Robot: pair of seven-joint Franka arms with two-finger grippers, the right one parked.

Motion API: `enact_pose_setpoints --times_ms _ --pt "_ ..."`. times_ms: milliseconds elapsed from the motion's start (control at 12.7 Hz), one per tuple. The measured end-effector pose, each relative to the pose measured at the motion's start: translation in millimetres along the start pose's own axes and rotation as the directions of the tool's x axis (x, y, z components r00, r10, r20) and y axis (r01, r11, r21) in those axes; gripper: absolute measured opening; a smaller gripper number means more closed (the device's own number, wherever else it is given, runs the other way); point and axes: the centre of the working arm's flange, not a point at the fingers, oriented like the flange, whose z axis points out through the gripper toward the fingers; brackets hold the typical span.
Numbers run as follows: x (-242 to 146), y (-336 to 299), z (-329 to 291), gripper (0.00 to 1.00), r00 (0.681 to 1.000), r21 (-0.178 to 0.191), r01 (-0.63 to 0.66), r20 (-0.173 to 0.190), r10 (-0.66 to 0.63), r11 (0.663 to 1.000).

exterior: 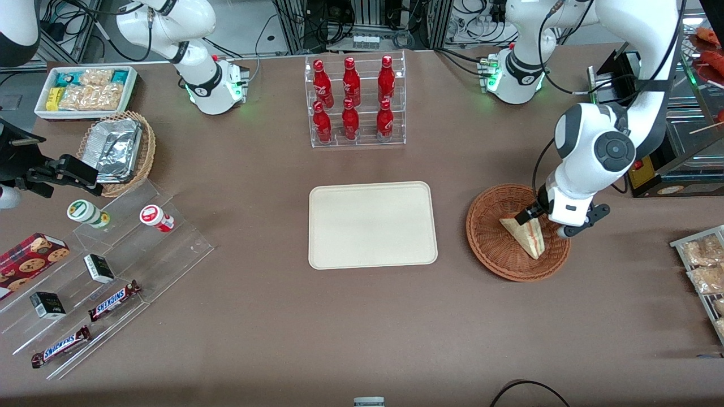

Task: Place sandwich from basket to tray
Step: 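Lower the left gripper and grasp the wrapped sandwich in the basket, then lift the sandwich and carry it over the cream tray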

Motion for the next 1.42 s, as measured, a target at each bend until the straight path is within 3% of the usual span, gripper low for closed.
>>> enact_pose_setpoints --times_ms 474,553,947,1105,1421 --pt "3 2 38 0.99 0.996 0.014 0.081 0.024 -0.082 0.997" --pt "3 2 41 0.93 0.996 0.014 0.084 0.025 -0.084 0.996" --pt "5 4 39 0.35 0.996 0.008 0.091 0.020 -0.091 0.996" --pt "8 10 29 0.24 0.997 0.004 0.082 0.016 -0.082 0.997" --pt "-10 52 -18 0.14 0.994 0.064 -0.052 0.096 0.046 0.997"
